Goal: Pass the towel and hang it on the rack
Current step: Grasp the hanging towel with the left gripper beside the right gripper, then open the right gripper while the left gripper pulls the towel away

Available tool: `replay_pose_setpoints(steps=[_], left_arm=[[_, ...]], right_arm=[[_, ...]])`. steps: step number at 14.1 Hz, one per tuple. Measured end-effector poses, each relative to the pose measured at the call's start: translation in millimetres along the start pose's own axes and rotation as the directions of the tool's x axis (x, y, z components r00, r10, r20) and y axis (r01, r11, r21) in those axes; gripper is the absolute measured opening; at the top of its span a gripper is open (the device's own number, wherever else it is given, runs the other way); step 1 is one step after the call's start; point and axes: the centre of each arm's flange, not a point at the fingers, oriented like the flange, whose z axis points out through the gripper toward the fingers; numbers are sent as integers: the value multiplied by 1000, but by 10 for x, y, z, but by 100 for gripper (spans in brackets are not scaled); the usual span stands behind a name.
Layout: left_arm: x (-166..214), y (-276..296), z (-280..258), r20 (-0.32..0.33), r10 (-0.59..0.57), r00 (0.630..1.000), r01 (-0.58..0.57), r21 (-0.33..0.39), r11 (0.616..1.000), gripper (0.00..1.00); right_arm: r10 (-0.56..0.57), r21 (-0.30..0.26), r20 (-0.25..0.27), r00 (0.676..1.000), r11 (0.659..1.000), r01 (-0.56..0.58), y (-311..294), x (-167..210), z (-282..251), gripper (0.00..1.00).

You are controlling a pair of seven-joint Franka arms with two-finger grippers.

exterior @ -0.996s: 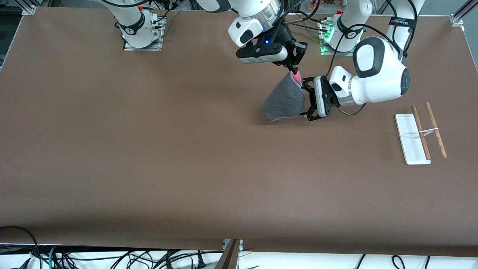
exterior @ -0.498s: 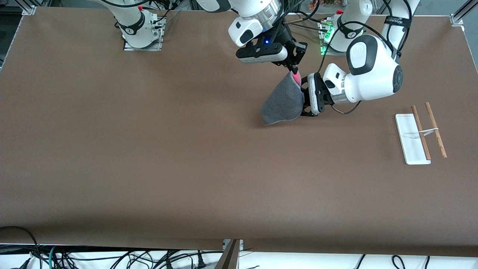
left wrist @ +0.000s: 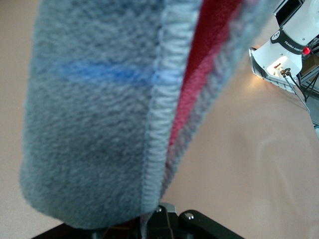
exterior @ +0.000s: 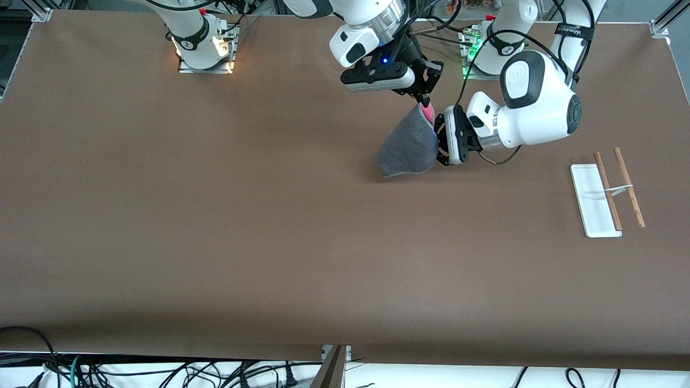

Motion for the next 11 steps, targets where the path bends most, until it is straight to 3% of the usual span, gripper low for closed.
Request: replay_pose_setpoints(steps=[5,6,11], left_arm=[[-4,-5,-12,-1,-3,1000,3,2,1000,2],[-3,-4,-18,-1,-4,1000,4,3,1000,2],[35,36,-94,1,-32,999,32,10,999,2]], right_arm=[[1,0,0,1000,1000,-1,2,5,0,2],[1,0,-1,1000,1000,-1,2,7,-1,6],[-22,-9,-36,999,1000,22,10,30,5,59]])
